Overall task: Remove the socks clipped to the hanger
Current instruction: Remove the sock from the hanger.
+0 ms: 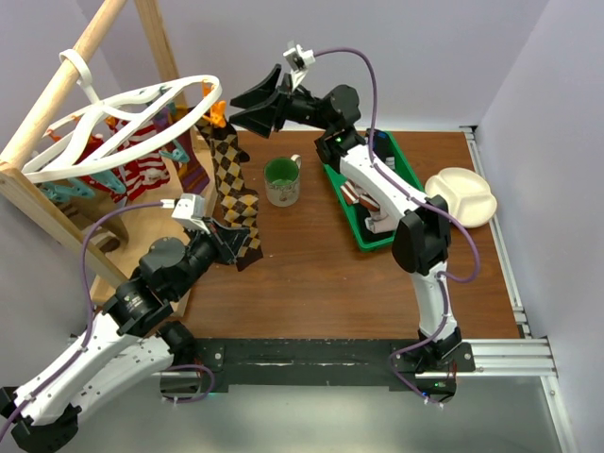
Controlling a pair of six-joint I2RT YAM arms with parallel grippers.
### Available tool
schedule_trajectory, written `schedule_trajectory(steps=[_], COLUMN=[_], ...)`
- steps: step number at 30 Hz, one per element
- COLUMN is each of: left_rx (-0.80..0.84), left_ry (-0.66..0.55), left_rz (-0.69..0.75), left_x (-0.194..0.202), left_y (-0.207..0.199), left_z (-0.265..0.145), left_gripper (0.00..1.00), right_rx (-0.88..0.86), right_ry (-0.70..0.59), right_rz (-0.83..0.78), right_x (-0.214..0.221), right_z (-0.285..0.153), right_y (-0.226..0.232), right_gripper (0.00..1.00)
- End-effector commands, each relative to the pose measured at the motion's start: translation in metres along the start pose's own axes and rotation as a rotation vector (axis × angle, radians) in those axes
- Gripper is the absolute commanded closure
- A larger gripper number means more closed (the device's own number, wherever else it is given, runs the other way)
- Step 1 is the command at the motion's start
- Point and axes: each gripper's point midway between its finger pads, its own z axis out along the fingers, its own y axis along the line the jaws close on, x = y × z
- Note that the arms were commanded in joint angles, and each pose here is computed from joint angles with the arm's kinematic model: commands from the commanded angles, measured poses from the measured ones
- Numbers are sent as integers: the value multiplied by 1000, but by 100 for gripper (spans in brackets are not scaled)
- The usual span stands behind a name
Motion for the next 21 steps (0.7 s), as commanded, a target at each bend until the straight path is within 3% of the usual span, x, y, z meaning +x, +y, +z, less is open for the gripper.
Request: schedule_trajectory(steps=[1,21], left_rx=[46,71], left_ry=[-38,-45], left_rz=[-14,-4], left_x=[-21,-26], left_y=[-15,-21], left_z=[-4,-7], left_gripper=[100,100], right_rx=[-70,-67], right_ry=[-115,-146], right_rz=[-63,-9], right_x=[-53,-38], right_z=[9,31], right_y=[31,25], right_gripper=[34,34])
